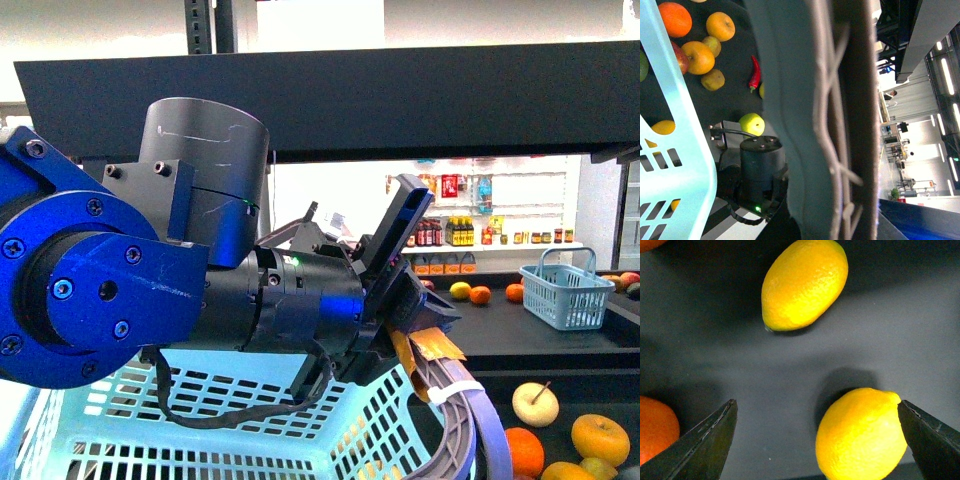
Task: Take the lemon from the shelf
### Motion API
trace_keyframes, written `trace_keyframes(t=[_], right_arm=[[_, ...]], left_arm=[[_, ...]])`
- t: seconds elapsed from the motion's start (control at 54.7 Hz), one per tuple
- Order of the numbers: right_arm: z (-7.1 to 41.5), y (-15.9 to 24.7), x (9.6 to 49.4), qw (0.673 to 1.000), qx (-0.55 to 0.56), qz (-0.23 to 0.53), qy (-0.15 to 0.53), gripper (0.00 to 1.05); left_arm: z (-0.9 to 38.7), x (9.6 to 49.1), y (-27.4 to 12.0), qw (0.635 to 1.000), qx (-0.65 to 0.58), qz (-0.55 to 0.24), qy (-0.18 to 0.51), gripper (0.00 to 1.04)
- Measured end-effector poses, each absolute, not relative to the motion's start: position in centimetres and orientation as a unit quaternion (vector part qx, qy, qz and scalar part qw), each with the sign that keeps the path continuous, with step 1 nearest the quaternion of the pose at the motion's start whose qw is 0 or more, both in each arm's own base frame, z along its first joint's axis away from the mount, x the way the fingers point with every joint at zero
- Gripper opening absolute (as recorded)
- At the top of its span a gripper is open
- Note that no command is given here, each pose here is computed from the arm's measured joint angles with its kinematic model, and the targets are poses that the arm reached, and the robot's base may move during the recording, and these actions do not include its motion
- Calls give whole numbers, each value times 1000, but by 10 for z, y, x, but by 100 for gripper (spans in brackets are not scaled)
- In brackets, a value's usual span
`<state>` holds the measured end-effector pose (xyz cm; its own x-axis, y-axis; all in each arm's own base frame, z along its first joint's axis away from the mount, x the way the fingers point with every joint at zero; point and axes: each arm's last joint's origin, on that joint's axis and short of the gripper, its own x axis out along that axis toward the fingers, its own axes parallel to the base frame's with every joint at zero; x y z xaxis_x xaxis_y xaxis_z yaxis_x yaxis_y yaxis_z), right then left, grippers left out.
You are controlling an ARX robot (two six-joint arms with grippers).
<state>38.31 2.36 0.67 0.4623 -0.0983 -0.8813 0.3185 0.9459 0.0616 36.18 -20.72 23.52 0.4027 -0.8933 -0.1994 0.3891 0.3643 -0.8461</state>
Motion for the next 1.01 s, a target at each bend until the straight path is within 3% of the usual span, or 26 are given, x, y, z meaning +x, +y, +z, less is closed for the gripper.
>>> trace_keyframes(t=[0.201,1.005], right_arm=[[-1,25,404,837,130,-176,501,97],[-39,43,434,826,147,-220,498,97]], left_arm=[[235,362,-207,752,-369,-426,342,8],[235,362,-207,753,-368,-426,341,8]])
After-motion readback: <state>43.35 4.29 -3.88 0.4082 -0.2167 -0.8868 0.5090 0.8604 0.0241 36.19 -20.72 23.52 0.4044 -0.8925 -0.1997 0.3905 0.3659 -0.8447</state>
